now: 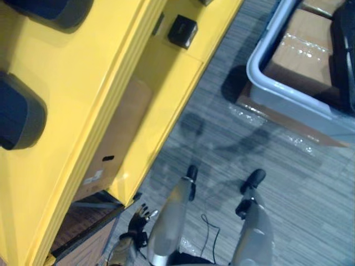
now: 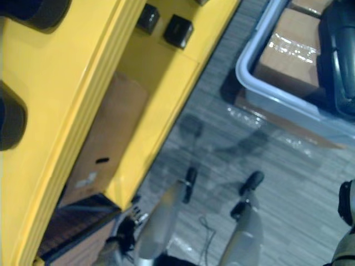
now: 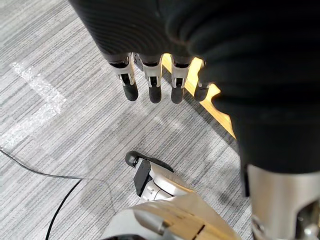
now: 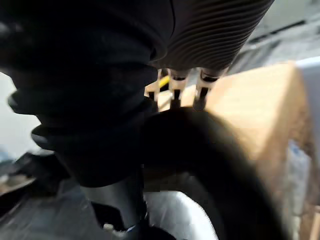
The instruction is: Walk over and take plastic housings, then place them on the shelf
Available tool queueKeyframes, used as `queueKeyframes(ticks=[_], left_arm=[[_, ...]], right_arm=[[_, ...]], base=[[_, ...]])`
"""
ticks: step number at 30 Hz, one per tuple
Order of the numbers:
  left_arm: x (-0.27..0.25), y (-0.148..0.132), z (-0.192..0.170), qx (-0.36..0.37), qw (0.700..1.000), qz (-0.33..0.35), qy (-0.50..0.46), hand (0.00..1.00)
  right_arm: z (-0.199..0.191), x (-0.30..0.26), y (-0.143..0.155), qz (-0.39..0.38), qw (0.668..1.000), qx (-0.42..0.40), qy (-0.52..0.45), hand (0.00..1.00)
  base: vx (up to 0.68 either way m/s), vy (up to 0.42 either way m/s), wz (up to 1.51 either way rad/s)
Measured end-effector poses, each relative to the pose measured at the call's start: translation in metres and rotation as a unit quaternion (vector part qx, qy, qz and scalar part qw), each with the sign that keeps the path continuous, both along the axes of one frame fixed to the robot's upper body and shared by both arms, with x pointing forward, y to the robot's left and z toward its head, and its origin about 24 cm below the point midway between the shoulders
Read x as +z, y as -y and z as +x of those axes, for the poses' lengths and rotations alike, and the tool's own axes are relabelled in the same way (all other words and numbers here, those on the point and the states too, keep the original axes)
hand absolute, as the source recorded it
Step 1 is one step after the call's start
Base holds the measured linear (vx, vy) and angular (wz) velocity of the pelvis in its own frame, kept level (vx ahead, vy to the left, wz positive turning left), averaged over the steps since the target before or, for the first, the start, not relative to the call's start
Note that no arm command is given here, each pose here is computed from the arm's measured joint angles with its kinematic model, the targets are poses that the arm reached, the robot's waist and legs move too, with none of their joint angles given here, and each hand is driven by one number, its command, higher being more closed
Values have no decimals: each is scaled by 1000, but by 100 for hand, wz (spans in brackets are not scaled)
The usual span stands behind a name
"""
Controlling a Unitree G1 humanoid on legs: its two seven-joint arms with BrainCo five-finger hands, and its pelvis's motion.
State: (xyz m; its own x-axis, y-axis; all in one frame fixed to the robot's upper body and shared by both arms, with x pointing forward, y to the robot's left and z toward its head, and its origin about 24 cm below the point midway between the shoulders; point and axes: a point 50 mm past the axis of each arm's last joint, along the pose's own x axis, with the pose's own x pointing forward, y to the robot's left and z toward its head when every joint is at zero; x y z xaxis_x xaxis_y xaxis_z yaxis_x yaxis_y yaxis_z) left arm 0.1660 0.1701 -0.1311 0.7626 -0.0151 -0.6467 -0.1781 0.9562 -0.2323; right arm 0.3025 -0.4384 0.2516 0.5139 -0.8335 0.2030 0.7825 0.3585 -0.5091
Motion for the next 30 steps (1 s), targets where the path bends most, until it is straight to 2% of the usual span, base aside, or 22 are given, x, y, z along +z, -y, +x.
queueKeyframes(ticks=[3, 20, 27, 30], left_arm=[[0, 0, 0, 0, 1000, 0, 0, 0], [5, -1, 5, 8, 1000, 10, 26, 0], [28, -5, 25, 65, 990, 29, 124, 0], [55, -2, 51, 79, 976, 22, 200, 0]], right_arm=[[1, 4, -1, -29, 999, -1, -17, 100], [5, 9, -7, -72, 997, 6, -35, 100], [10, 11, -18, -133, 991, -28, 2, 100], [10, 19, -22, -160, 986, -42, 23, 100]], base=[[0, 0, 0], [0, 0, 0], [0, 0, 0], [-12, -10, 3]])
